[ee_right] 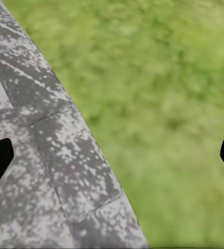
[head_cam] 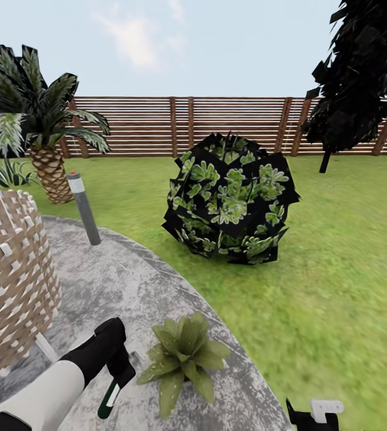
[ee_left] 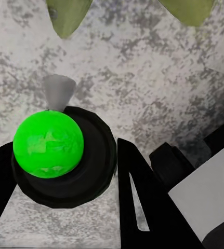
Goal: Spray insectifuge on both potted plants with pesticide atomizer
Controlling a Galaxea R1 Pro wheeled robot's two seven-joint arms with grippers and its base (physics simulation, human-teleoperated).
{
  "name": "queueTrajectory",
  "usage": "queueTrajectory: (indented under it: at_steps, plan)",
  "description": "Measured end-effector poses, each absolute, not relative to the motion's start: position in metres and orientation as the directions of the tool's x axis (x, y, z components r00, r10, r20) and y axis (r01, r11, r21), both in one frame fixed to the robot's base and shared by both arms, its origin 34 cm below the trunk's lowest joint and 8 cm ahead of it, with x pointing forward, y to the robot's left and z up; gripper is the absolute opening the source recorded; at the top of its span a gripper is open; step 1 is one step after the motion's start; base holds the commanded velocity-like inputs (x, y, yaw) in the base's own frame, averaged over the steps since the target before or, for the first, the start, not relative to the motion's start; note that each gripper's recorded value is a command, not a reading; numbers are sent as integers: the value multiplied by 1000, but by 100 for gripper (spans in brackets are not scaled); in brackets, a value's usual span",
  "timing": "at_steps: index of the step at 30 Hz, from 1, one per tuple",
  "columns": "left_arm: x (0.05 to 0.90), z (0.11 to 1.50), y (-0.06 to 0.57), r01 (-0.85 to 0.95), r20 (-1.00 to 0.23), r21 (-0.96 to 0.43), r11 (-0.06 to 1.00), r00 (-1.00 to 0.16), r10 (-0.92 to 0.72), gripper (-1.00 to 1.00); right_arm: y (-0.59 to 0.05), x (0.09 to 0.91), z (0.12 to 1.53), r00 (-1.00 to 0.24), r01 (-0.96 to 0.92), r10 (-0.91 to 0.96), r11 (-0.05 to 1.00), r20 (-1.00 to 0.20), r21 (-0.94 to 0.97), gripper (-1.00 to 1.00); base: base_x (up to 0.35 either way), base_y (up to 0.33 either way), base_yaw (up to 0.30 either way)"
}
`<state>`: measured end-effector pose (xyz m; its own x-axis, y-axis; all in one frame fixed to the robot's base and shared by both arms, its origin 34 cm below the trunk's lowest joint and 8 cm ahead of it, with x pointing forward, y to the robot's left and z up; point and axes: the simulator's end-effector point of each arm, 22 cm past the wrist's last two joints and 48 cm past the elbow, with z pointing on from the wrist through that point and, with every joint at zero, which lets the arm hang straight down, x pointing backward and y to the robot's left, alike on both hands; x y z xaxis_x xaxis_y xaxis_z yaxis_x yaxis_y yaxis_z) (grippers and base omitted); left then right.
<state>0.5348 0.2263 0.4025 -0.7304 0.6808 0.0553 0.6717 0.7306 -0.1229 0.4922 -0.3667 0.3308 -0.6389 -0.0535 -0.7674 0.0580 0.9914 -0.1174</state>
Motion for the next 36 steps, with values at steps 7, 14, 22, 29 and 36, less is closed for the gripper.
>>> queueTrajectory:
  at_steps: [7, 14, 22, 29, 36]
  plan:
    - [535, 403, 227, 670, 56, -122, 732, -732, 679, -100, -367, 492, 331, -639, 58, -54, 991, -767, -117, 100, -278, -128, 273]
    - [537, 406, 221, 666, 57, -119, 736, -736, 675, -100, -367, 492, 331, -638, 58, -53, 991, -768, -117, 100, 16, -259, 273]
    - [538, 409, 225, 650, 86, -103, 753, -748, 658, -100, -370, 492, 332, -639, 56, -59, 991, -767, -123, 100, 43, -119, 54]
    - [540, 421, 210, 632, 76, -140, 762, -760, 645, -100, -371, 492, 332, -639, 55, -61, 991, -767, -125, 100, 0, -1, 0]
    - [519, 421, 207, 706, 153, -155, 691, -674, 723, -100, -368, 492, 331, -639, 54, -58, 991, -767, -120, 100, 0, 0, 58]
